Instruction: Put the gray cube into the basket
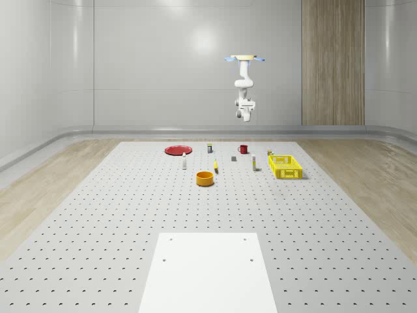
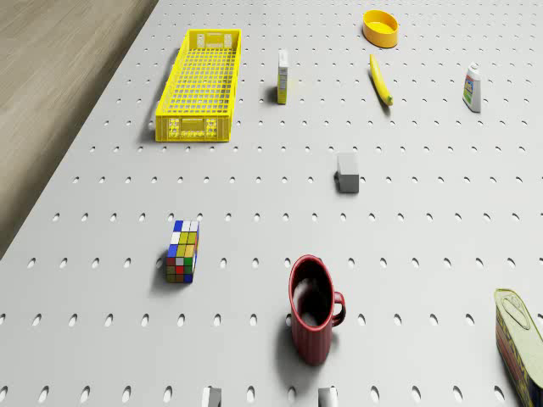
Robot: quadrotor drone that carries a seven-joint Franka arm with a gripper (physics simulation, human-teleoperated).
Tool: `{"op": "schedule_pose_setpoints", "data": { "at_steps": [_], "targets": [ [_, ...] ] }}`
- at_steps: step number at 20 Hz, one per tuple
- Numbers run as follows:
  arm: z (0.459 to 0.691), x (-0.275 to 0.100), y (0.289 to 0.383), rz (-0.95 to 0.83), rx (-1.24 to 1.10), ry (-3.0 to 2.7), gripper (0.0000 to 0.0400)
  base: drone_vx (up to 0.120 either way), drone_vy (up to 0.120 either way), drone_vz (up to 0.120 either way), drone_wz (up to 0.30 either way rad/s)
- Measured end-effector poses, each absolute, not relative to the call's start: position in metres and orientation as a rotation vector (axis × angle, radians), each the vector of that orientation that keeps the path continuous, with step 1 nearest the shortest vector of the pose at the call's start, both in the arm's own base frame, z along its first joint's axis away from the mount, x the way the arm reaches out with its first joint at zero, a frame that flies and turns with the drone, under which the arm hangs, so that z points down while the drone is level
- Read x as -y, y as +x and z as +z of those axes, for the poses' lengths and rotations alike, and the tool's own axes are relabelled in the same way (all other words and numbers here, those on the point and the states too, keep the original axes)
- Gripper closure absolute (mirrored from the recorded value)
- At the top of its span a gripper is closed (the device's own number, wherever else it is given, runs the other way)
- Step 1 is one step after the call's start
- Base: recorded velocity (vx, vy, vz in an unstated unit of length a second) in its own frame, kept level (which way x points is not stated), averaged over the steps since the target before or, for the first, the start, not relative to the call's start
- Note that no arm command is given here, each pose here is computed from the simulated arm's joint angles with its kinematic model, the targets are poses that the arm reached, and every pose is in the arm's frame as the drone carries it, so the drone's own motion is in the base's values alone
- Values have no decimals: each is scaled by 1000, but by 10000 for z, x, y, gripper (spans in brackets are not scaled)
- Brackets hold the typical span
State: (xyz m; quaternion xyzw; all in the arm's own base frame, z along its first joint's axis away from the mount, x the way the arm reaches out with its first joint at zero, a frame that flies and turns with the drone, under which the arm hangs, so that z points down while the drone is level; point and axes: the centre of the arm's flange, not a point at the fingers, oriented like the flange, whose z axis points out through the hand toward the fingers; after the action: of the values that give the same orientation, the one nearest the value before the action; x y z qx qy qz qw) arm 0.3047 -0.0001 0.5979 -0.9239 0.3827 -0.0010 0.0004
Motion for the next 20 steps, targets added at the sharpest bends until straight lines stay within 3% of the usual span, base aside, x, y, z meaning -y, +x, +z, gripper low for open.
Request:
{"op": "schedule_pose_setpoints", "data": {
  "at_steps": [10, 17, 20],
  "targets": [
    [6642, 1, 3025, -15, -1201, -2899, 0, 0, -108, 0, 0],
    [6848, 0, 3041, -23, -1200, -2897, 0, 0, -120, 0, 0],
    [6881, 0, 3042, -26, -1200, -2896, 0, 107, -120, 0, 0]
  ]
}}
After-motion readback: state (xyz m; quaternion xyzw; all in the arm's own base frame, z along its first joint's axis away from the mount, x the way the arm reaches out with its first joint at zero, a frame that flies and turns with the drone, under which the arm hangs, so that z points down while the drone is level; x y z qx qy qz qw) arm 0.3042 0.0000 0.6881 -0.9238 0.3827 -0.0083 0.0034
